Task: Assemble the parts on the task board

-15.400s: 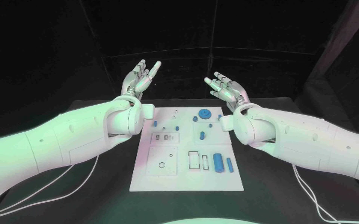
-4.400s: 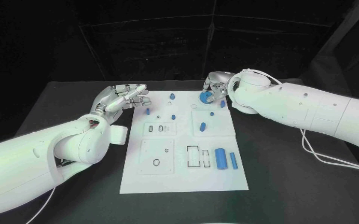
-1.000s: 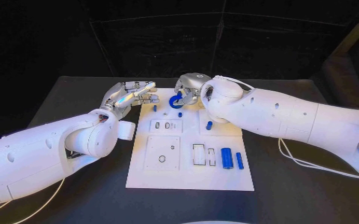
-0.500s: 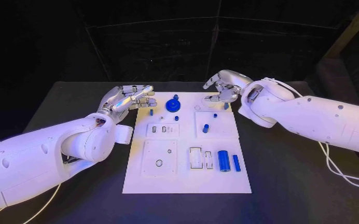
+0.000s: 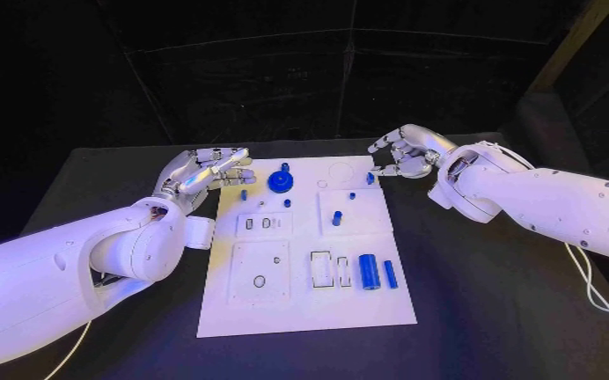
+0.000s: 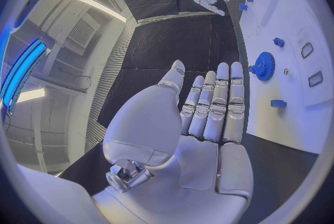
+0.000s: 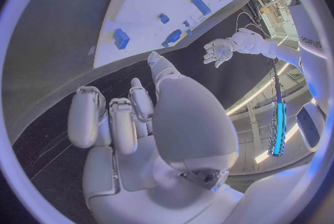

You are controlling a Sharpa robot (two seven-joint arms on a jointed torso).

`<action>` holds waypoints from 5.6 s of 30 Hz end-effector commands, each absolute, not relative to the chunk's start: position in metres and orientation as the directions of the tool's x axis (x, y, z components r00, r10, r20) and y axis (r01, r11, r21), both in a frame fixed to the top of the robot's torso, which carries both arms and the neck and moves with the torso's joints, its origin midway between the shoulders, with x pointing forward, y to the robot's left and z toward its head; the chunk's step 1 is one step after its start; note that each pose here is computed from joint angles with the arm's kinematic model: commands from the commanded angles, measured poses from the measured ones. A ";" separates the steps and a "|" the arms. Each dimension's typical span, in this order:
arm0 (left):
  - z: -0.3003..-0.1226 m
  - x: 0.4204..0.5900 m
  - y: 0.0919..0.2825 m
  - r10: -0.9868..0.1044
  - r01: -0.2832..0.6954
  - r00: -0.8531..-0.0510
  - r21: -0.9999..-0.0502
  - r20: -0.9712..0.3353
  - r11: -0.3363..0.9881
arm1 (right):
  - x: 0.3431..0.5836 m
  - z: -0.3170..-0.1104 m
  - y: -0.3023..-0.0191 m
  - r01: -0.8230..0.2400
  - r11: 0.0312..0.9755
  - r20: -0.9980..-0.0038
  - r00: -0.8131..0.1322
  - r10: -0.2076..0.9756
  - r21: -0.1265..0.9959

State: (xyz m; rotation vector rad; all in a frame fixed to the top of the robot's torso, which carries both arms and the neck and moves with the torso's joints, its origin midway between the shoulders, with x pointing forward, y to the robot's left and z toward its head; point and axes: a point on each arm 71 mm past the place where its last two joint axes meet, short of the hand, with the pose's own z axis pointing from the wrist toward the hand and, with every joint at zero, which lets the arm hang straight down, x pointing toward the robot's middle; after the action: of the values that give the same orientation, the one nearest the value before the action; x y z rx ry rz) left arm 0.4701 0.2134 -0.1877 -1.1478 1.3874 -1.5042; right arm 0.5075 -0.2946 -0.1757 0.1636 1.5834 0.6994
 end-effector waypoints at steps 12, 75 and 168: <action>-0.189 0.471 0.213 -0.947 -0.031 -0.303 -0.994 0.109 -0.104 | 0.510 -0.205 -0.299 -0.269 0.803 -0.846 -0.197 0.495 0.532; -0.191 0.471 0.213 -0.946 -0.036 -0.305 -0.994 0.108 -0.102 | 0.519 -0.214 -0.290 -0.231 0.831 -0.859 -0.220 0.462 0.506; -0.193 0.478 0.215 -0.954 -0.041 -0.281 -0.995 0.104 -0.096 | 0.470 -0.224 -0.071 -0.448 0.809 -0.911 -0.333 0.243 0.380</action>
State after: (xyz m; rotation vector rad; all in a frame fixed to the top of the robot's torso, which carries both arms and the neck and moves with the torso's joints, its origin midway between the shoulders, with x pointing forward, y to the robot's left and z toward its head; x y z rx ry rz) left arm 0.4781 0.2161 -0.1948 -1.1602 1.3931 -1.4741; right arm 0.4696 -0.0724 -0.2237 -0.1382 1.7701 0.7151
